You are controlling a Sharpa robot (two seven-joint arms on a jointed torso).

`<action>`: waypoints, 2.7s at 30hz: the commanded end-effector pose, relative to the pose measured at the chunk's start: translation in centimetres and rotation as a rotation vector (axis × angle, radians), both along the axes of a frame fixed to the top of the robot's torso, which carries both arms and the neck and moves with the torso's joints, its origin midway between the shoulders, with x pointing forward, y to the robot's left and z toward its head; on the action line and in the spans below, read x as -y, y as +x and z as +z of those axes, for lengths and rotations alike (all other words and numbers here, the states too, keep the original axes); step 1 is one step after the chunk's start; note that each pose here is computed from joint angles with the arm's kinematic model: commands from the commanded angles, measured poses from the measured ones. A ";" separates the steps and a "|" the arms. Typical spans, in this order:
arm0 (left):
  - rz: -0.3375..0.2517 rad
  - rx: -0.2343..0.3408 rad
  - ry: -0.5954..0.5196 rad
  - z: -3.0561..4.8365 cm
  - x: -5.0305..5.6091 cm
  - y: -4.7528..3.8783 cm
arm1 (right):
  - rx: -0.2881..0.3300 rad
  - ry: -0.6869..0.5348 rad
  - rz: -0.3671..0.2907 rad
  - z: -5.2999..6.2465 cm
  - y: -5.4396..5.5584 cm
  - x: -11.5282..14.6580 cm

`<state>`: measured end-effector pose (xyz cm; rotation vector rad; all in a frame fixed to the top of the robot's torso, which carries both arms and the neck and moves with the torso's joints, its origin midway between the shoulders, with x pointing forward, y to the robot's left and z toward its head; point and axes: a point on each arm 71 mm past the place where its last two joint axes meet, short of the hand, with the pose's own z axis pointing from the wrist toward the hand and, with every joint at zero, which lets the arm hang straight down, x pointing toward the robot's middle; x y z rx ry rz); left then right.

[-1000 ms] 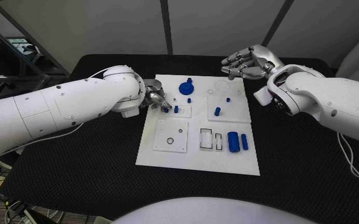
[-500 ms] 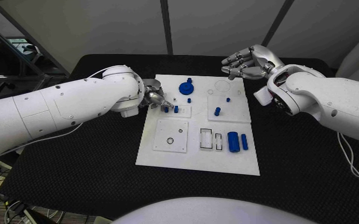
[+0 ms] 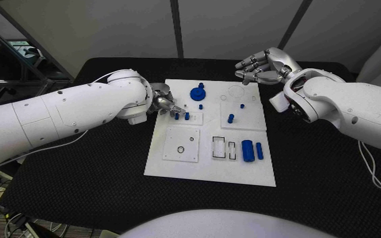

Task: Assemble the parts on the task board

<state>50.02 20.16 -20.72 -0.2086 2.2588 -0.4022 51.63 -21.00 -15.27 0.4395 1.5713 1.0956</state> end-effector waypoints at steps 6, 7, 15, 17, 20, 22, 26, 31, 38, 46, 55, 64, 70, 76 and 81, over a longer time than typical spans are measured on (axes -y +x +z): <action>0.072 0.098 -0.165 2.08 0.2 0.37 | 0.005 0.001 0.007 0.1 0.0 0.0; 0.078 0.115 -0.188 2.35 0.2 0.46 | 0.005 0.001 0.006 0.1 0.0 0.0; 0.018 0.274 -0.364 3.92 1.8 0.90 | 0.009 0.002 0.007 0.1 0.0 0.0; -0.020 0.316 -0.395 4.07 2.5 0.85 | 0.011 0.003 0.008 0.1 0.0 -0.1; -0.092 0.388 -0.414 3.99 3.6 0.64 | 0.013 0.004 0.010 0.2 0.0 -0.1; -0.141 0.427 -0.405 3.71 4.2 0.50 | 0.013 0.004 0.012 0.2 0.0 -0.1; -0.230 0.460 -0.330 2.67 5.1 0.29 | 0.014 0.005 0.014 0.2 0.0 -0.2; -0.283 0.470 -0.245 1.60 5.5 0.49 | 0.010 0.005 0.019 0.1 0.0 -0.3; -0.312 0.474 -0.179 0.69 5.9 0.92 | 0.009 0.005 0.022 0.1 0.0 -0.5; -0.337 0.484 -0.135 0.24 6.6 1.28 | 0.009 0.006 0.023 0.1 0.0 -0.5; -0.341 0.469 -0.106 -0.13 7.0 1.69 | 0.008 0.006 0.025 0.1 0.0 -0.7; -0.345 0.430 -0.081 -0.54 7.5 1.79 | 0.006 0.007 0.029 0.1 0.0 -0.9; -0.343 0.407 -0.067 -0.83 7.8 1.75 | 0.005 0.007 0.031 0.1 0.0 -1.0; -0.342 0.388 -0.054 -1.10 7.7 1.86 | 0.003 0.007 0.034 0.1 0.0 -1.1; -0.340 0.380 -0.047 -1.25 7.7 2.02 | 0.002 0.007 0.034 0.1 0.0 -1.1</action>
